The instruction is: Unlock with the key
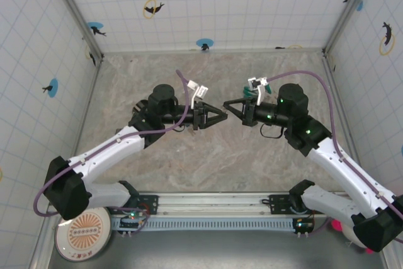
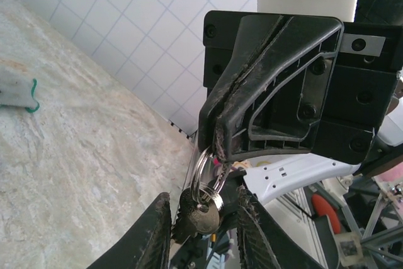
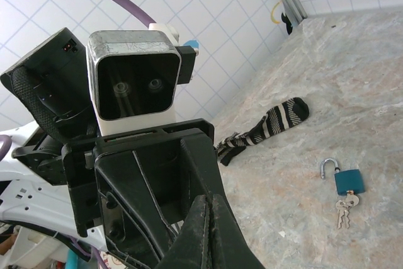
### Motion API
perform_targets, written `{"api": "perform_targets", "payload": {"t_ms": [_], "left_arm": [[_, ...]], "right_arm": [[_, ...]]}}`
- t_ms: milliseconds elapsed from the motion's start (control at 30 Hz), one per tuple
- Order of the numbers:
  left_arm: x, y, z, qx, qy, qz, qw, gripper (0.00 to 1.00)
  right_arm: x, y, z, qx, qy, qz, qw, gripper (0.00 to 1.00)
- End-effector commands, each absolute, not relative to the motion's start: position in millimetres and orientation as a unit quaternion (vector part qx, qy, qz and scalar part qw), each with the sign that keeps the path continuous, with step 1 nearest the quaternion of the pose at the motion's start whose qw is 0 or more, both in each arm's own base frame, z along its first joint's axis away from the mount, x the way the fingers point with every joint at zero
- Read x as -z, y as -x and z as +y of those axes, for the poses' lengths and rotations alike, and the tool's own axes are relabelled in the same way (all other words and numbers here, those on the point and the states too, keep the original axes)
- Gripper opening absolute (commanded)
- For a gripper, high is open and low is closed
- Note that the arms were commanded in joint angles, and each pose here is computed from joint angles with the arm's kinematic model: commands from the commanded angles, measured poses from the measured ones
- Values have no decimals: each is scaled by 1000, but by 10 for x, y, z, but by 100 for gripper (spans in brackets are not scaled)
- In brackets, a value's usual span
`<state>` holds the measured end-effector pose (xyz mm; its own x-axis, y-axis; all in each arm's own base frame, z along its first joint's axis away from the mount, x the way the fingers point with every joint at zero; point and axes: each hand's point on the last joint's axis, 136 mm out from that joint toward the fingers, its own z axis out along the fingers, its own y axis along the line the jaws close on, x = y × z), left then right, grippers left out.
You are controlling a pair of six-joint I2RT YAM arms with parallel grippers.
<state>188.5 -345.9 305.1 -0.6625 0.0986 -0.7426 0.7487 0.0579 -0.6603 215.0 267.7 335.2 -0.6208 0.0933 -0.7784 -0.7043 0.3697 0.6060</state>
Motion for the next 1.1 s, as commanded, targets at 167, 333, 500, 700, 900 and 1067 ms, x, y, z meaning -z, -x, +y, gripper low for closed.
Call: {"api": "perform_targets", "payload": {"t_ms": [167,333,500,700,900,1067], "left_arm": [[-3199,-1880,-3421,598,-328,671,291,17],[-3161,-1884,-3425,595,-328,676,286,11],[-3096,-1896,-3423,589,-326,685,281,11],[-3014,-1883,-3408,585,-323,692,272,13],[-2990,-1866,-3391,585,-322,694,271,10],[-2963,-1868,-3384,581,-320,698,269,7]], "right_arm": [[-3308,-2145,2693,-517,218,733,384,0],[-3290,-2141,2685,-516,217,734,384,0],[-3303,-2129,2665,-514,217,733,388,0],[-3359,-2178,2604,-507,205,732,406,0],[-3350,-2192,2603,-507,202,733,406,0],[-3359,-2211,2583,-505,197,733,411,0]]}}
